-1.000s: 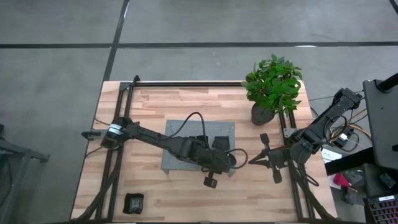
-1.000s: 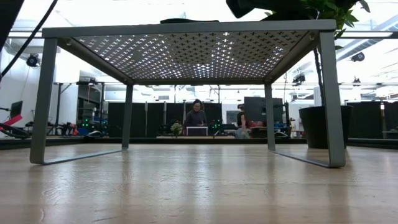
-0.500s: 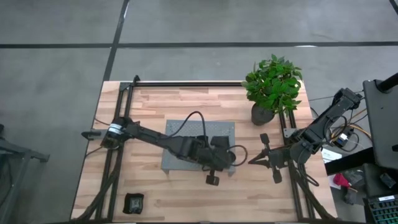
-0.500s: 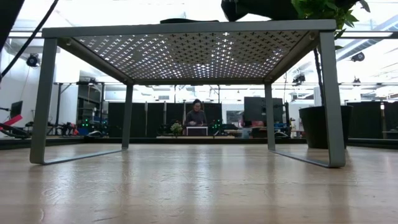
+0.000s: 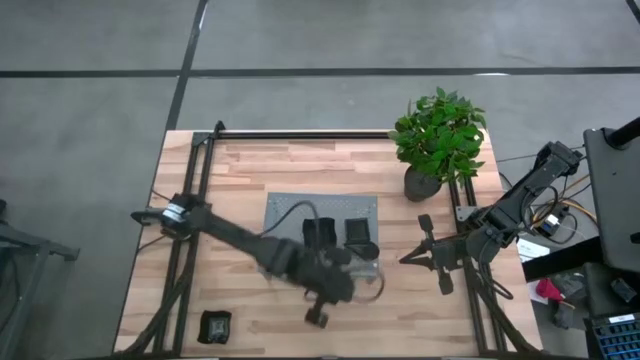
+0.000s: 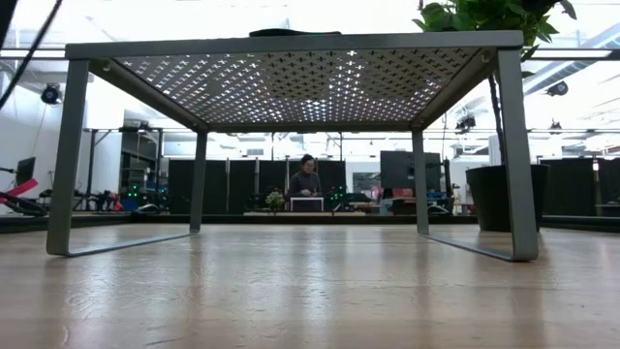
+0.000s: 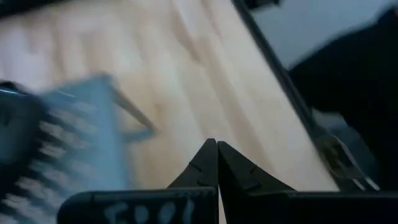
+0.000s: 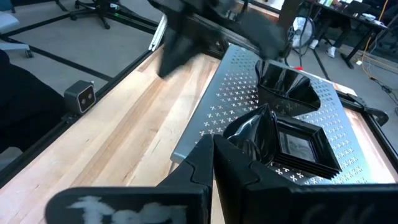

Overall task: Pick & Place Mini shaped plates
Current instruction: Stack the black distorted plate on the distorted plates on the shelf

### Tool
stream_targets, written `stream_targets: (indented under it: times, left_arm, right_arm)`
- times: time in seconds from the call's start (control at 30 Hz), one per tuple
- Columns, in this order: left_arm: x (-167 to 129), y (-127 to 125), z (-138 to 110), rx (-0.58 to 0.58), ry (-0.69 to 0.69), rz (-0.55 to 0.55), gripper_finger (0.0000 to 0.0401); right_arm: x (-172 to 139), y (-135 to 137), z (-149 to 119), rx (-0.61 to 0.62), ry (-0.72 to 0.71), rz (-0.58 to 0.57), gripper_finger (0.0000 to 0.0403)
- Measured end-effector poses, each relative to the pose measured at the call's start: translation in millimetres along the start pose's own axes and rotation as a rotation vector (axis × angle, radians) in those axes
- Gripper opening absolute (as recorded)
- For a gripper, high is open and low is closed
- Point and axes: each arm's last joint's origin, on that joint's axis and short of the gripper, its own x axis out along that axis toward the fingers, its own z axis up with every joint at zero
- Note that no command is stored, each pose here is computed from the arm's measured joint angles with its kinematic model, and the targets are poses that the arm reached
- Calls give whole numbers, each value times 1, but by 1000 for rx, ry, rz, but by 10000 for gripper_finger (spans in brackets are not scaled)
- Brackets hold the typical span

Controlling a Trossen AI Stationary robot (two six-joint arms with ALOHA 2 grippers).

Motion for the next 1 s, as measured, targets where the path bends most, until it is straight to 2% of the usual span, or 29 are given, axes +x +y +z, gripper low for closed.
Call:
stream_targets:
  times: [0.13, 0.27, 0.4, 0.67, 0.83, 1.0]
  left_arm:
    - [-7, -34, -12, 39, 113, -29, 0]
    - [-14, -62, -30, 10, 243, 38, 0]
    - [-20, -87, -42, -17, 309, 81, 0]
    - [-38, -133, -74, -160, 504, 106, 0]
    - [-47, -159, -87, -233, 531, 131, 0]
    - [-49, -183, -108, -366, 548, 175, 6]
  right_arm:
    - [0, 0, 0, 0, 0, 0, 8]
    - [0, 0, 0, 0, 1, 0, 8]
    - [0, 0, 0, 0, 0, 0, 8]
    - [0, 0, 0, 0, 0, 0, 8]
    - [0, 0, 0, 0, 0, 0, 8]
    - [0, 0, 0, 0, 0, 0, 8]
